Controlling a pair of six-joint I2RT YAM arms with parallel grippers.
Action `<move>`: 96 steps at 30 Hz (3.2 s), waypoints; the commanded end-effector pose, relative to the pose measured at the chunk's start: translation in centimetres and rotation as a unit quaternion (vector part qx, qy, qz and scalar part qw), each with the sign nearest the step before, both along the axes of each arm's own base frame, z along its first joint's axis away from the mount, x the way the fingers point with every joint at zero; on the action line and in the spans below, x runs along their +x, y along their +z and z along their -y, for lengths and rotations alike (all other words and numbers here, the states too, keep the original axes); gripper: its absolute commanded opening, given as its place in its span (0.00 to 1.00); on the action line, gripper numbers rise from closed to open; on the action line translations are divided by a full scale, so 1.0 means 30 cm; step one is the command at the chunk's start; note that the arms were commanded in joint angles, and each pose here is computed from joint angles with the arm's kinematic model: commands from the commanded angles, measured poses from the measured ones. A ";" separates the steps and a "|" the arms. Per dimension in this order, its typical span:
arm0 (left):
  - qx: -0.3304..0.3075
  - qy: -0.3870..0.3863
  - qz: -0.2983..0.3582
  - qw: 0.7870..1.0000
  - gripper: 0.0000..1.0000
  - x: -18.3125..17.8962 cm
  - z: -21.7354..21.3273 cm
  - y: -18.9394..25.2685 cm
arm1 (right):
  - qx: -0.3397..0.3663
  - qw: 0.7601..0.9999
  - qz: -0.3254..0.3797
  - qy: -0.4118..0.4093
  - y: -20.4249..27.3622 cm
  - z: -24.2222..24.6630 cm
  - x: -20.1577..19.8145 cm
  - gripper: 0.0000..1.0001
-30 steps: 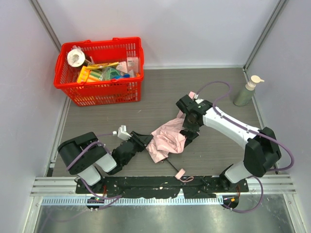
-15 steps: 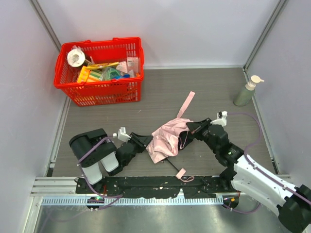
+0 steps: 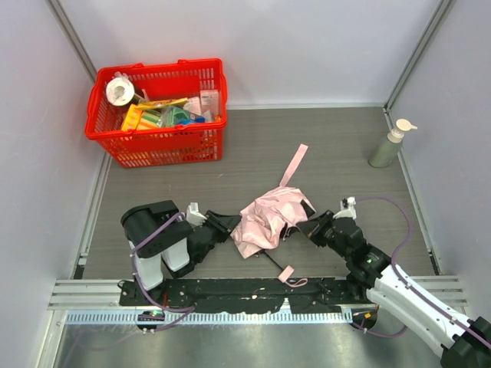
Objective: Put away the umbrella
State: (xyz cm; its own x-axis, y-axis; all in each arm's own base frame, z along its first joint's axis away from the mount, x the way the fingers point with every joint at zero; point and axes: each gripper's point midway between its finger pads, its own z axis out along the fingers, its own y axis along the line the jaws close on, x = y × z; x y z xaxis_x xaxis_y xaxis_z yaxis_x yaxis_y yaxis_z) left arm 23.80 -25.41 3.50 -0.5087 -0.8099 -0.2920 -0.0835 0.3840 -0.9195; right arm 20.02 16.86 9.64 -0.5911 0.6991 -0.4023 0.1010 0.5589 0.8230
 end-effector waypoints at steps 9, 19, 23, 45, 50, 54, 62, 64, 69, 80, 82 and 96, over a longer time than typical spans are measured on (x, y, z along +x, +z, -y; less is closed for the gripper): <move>0.035 -0.003 0.038 0.999 0.00 0.007 -0.019 0.030 | -0.082 0.987 -0.109 0.079 0.031 0.087 -0.243 0.48; 0.044 -0.024 0.044 0.998 0.00 0.003 0.007 0.053 | -0.187 0.971 -0.015 0.150 0.271 0.009 -0.075 0.62; 0.057 -0.036 0.033 0.997 0.00 0.001 0.026 0.052 | -0.203 0.950 0.051 0.230 0.341 -0.080 -0.032 0.59; 0.150 -0.006 -0.082 0.985 0.00 -0.013 -0.030 -0.044 | -0.420 0.768 0.331 0.354 0.287 -0.552 -0.235 0.64; 0.148 -0.001 -0.105 0.983 0.00 -0.021 -0.033 -0.038 | -0.426 0.762 0.323 0.365 0.176 -0.598 -0.232 0.53; 0.151 -0.004 -0.112 0.982 0.00 -0.029 -0.034 -0.035 | -0.426 0.776 0.311 0.345 0.136 -0.587 -0.159 0.44; 0.129 -0.012 -0.128 0.983 0.00 -0.040 -0.010 -0.042 | -0.408 0.783 0.296 0.365 0.067 -0.557 -0.073 0.48; 0.126 -0.016 -0.138 0.982 0.00 -0.043 0.004 -0.040 | -0.419 0.776 0.282 0.377 0.028 -0.552 -0.074 0.49; 0.130 -0.009 -0.158 0.979 0.00 -0.054 -0.009 -0.050 | -0.433 0.771 0.257 0.391 -0.043 -0.514 -0.091 0.57; 0.143 -0.005 -0.200 0.969 0.00 -0.074 -0.013 -0.062 | -0.497 0.736 0.244 0.390 -0.136 -0.483 -0.049 0.72; 0.142 -0.001 -0.202 0.969 0.00 -0.075 -0.018 -0.062 | -0.494 0.733 0.244 0.399 -0.149 -0.495 -0.055 0.72; 0.146 0.047 -0.220 0.963 0.00 -0.071 -0.079 -0.040 | -0.581 0.703 0.210 0.352 -0.306 -0.469 0.023 0.40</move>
State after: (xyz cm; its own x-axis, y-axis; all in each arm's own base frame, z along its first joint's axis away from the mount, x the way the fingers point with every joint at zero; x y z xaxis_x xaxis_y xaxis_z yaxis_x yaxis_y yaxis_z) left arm 23.01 -24.08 3.12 -0.5477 -0.8039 -0.2317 -0.4689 0.5243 -0.7108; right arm 19.08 33.27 3.04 -0.3131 -0.5267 -0.7903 -0.6993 0.6909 -0.1834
